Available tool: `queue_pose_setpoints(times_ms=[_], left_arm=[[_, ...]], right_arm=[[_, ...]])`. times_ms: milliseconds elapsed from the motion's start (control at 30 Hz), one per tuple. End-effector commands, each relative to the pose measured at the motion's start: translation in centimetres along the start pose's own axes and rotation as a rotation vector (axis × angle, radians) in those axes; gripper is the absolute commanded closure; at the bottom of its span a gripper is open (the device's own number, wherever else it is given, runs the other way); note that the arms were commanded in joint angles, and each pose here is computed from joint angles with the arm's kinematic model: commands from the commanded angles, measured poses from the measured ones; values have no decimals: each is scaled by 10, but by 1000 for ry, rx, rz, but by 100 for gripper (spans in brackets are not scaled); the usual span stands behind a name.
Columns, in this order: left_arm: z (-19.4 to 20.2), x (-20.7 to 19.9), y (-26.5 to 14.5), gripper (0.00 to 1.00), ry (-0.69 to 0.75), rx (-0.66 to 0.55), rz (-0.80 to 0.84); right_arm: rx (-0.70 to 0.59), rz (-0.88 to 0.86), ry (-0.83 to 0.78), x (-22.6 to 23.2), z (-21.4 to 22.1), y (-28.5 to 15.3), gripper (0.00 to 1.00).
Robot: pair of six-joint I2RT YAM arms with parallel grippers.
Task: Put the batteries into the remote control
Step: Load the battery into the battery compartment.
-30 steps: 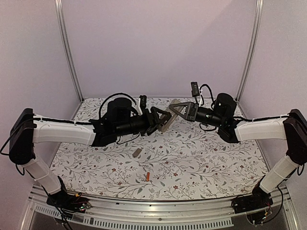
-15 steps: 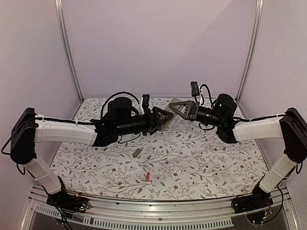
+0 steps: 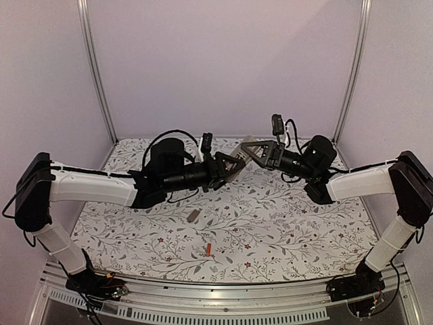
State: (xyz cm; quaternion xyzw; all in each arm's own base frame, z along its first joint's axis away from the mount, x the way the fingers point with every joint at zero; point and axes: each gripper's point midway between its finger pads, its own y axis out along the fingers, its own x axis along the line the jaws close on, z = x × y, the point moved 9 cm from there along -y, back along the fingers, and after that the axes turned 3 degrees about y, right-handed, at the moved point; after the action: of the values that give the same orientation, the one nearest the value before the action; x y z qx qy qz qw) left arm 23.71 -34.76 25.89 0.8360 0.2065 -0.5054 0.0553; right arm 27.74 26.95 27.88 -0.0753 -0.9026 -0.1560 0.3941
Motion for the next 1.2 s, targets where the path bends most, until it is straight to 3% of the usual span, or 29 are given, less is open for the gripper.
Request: queue_pose_setpoints(times_ms=[0,267,400,533,933,1167], left_arm=[[19,39,-3,46,-43,64,-145],[17,41,-11,46,-24,53,-168],[12,24,-10,26,53,53,-120],[6,5,-12,13,109,19,-49],[-9,-15,-11,11,107,-130,23],[-12,-10,-3,17,37,-162,24]], right_arm=[[-80,-119,-53,22,-18,-5,99],[-78,-123,-56,24,-20,-6,99],[-71,-105,-51,20,-17,-6,99],[-69,-66,-51,13,-14,-7,99],[-61,23,-95,8,-3,-8,99],[-84,74,-166,14,2,-13,98]])
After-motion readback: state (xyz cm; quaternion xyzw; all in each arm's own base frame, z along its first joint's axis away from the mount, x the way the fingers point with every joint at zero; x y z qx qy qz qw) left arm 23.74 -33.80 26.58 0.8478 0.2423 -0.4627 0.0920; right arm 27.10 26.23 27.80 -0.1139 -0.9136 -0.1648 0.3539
